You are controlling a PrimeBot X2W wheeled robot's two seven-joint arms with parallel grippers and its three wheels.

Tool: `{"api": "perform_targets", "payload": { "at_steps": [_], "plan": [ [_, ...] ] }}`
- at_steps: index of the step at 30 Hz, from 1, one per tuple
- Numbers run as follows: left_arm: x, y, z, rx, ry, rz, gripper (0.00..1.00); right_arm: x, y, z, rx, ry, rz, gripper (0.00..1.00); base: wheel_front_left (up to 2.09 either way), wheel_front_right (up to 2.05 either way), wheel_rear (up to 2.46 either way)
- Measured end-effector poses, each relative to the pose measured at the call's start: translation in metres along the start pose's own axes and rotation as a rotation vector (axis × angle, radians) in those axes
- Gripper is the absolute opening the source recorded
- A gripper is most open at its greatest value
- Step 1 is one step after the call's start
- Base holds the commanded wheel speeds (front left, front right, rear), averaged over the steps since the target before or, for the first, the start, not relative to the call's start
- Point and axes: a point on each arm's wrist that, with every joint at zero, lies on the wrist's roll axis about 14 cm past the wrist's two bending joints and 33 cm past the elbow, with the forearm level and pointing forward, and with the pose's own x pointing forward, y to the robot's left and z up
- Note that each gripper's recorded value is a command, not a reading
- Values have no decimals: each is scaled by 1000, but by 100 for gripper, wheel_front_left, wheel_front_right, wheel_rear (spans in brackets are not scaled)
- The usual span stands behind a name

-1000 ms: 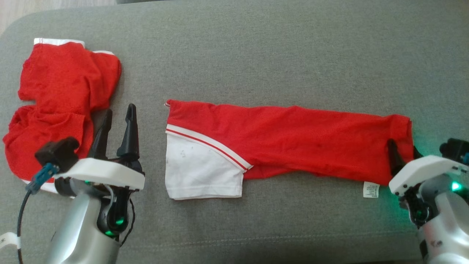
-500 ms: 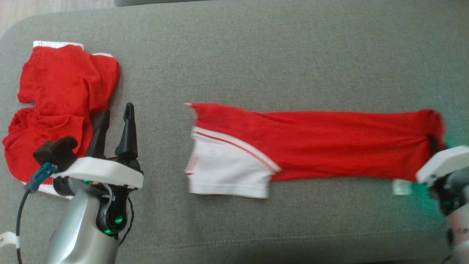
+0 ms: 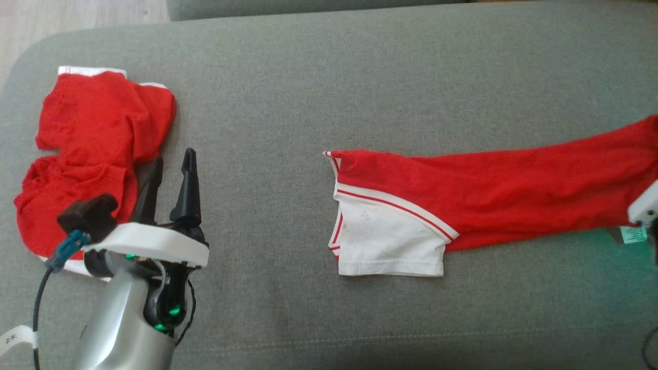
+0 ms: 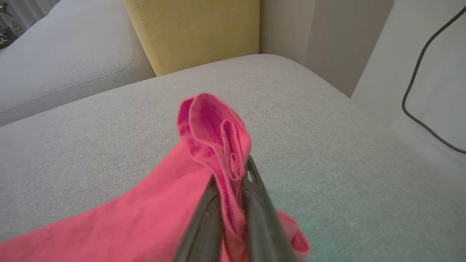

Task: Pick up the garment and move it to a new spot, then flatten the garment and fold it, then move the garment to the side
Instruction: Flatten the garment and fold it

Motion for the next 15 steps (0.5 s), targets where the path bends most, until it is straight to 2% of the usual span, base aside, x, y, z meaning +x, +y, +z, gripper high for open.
{"api": "perform_targets", "payload": {
  "at_steps": [8, 15],
  "plan": [
    [-6, -5, 9, -1, -24, -7, 100, -11, 54, 19, -1, -53, 125, 0, 0, 0, 0],
    [-11, -17, 9, -13, -28, -30, 100, -37, 114, 41, 75, -107, 291, 0, 0, 0, 0]
  ]
}}
